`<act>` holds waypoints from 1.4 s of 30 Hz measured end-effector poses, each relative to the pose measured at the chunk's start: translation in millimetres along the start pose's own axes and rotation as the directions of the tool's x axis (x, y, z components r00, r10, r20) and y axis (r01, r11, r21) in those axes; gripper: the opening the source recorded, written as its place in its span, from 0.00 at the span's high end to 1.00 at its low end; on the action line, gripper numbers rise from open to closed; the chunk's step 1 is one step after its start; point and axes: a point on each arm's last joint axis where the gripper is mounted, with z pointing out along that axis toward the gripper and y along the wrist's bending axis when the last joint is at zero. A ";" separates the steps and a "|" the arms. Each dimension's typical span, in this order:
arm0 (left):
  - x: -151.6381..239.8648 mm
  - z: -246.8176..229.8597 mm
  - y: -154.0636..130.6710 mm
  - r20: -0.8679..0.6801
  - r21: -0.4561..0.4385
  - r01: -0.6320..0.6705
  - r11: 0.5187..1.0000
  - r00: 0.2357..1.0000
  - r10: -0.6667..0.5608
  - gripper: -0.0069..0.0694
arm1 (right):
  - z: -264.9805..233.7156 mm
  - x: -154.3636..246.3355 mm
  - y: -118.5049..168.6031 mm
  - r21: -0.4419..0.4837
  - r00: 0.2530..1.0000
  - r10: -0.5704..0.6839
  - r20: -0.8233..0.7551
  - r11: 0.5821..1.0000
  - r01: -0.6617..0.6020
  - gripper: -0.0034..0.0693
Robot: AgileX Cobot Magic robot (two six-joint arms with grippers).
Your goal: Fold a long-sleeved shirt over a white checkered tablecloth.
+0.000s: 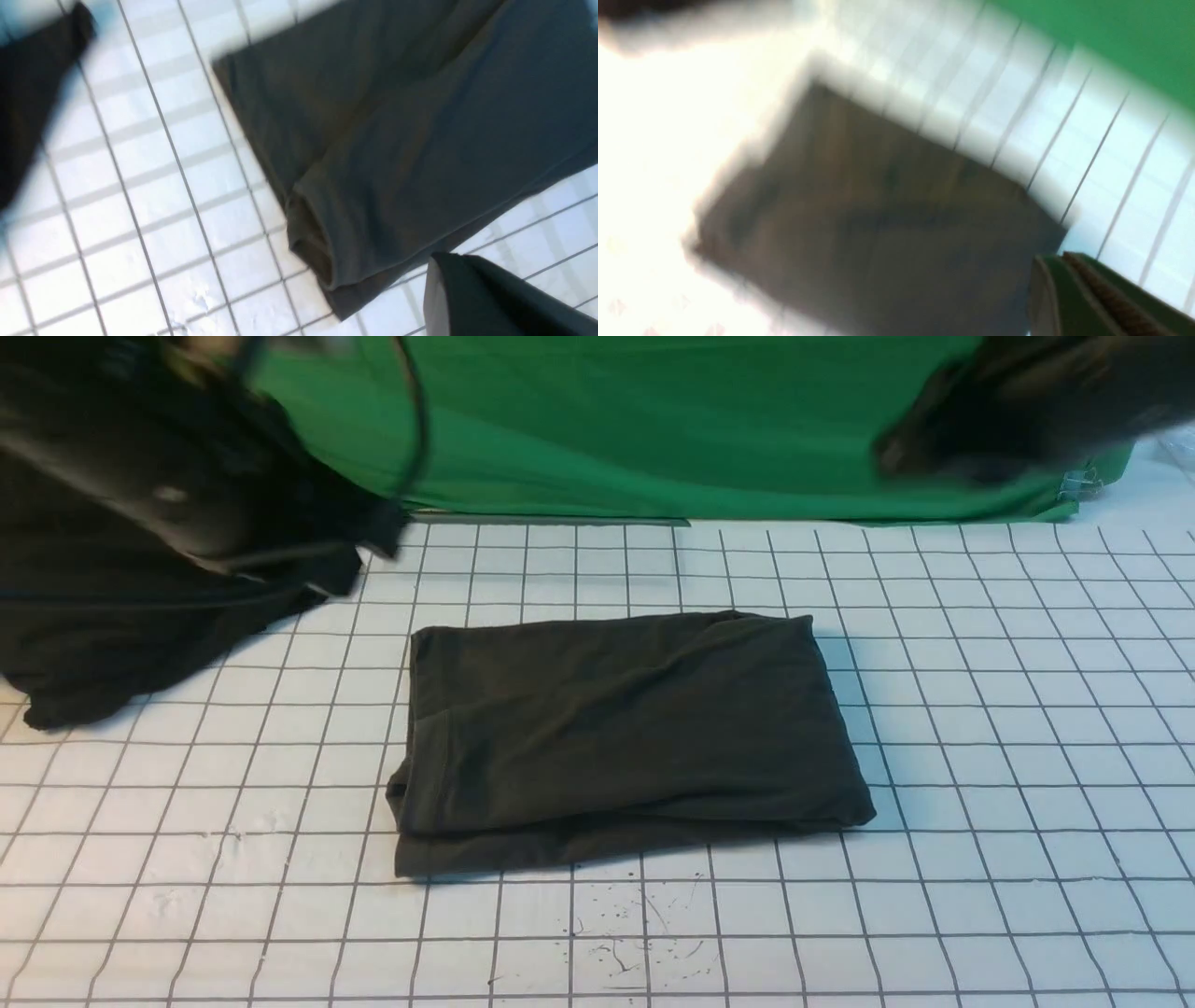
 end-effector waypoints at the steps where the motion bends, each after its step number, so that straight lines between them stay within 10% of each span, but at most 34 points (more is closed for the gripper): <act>1: 5.7 -15.2 -0.8 0.045 0.002 0.001 1.000 0.999 -0.001 0.91 | -23.9 -3.7 3.1 0.012 0.995 -0.013 0.098 1.000 0.012 0.96; 8: 104.9 -96.0 -4.4 0.323 0.017 0.009 1.000 0.946 -0.014 0.91 | -143.7 49.5 13.8 0.138 0.774 -0.107 0.625 0.990 0.026 0.96; 21: 232.1 -80.5 -3.2 0.554 0.135 0.120 0.984 0.814 -0.175 0.91 | -165.2 198.5 10.0 0.246 0.384 -0.196 0.902 0.966 -0.083 0.95; 42: 237.8 -76.0 -1.4 0.560 0.110 0.110 0.988 0.814 -0.153 0.91 | -157.6 210.6 11.0 0.235 0.464 -0.181 0.867 0.970 -0.061 0.87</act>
